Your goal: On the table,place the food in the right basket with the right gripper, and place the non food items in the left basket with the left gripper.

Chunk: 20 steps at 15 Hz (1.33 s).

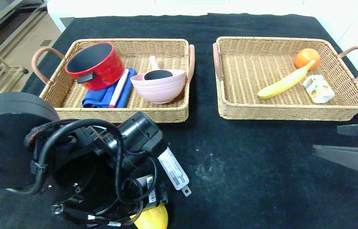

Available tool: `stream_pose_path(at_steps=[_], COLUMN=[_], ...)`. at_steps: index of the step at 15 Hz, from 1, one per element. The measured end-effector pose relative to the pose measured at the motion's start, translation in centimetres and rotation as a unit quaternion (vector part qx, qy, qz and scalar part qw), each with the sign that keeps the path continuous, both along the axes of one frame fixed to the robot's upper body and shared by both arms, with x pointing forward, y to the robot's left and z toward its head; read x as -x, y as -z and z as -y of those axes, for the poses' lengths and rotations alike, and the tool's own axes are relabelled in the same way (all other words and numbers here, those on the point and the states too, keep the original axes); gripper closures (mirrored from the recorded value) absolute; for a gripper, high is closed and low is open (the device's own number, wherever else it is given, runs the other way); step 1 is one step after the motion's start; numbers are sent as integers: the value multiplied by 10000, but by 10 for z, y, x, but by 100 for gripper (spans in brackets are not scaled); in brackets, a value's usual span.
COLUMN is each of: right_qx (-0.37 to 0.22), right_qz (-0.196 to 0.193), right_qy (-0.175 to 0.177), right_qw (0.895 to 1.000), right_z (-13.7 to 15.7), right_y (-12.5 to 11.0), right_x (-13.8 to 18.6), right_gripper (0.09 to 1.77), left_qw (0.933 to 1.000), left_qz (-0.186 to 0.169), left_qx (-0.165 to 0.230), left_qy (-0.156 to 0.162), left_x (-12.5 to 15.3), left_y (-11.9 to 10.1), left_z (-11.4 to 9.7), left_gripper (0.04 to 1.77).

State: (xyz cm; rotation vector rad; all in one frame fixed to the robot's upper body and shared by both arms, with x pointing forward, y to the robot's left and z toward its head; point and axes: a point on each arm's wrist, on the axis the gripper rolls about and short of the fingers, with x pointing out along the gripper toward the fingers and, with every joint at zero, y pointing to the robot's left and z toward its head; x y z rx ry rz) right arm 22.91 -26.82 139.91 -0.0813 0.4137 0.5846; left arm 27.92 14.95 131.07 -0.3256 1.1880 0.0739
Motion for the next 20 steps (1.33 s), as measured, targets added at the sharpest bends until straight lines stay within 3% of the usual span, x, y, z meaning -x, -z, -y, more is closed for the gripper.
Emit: stream_pose_path(at_steps=[8,9,12,15,20], right_qx=[1,1,0,1,3], right_qz=[2,2,0,-2,-2], right_qy=[-1,-2,0,-1,-1], right_qw=[10000,10000,10000,10000,10000], right_z=[0,0,0,0,0], right_y=[0,0,0,0,0], right_x=[0,0,0,0,0], right_gripper=[15,15,15,15,15], left_qw=[9999,9999,9999,9999,10000], left_qz=[-79,-80,-76,-61,-57], left_qx=[-91,-94,-99,-84,-62], left_qy=[0,-1,3,4,3], left_x=[-4,-4,-4,-4,-3], left_y=[7,7,7,5,4], left_z=[4,4,4,4,3], left_gripper=[10,32,74,85,87])
